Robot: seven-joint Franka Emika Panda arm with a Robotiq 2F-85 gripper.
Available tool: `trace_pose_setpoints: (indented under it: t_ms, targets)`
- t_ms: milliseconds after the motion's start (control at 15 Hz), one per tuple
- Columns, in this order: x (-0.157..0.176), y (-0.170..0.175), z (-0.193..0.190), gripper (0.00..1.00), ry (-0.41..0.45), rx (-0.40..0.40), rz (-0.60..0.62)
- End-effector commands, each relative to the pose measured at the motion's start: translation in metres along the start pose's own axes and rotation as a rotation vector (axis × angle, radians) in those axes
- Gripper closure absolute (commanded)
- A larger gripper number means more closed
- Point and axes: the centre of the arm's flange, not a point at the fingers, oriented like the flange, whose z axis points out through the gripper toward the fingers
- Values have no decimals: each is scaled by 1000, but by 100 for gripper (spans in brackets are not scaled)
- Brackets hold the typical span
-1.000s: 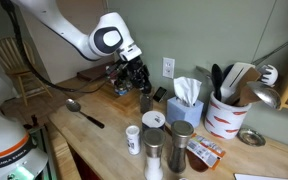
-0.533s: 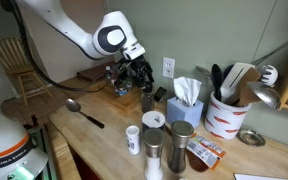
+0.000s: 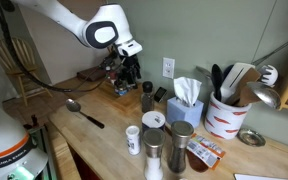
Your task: Remove the black paper bottle from the box
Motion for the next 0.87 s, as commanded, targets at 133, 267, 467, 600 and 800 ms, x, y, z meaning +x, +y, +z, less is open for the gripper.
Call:
trace_pose_setpoints:
  t_ms: [133, 267, 467, 600, 800]
  targets:
    - [-23, 25, -47, 0, -192, 68, -151]
    - [-24, 36, -53, 0, -239, -6, -137]
    - [-26, 60, -64, 0, -291, -48, -162]
    - [-21, 48, -56, 0, -281, -27, -164]
    - [-20, 49, -59, 0, -275, -23, -171]
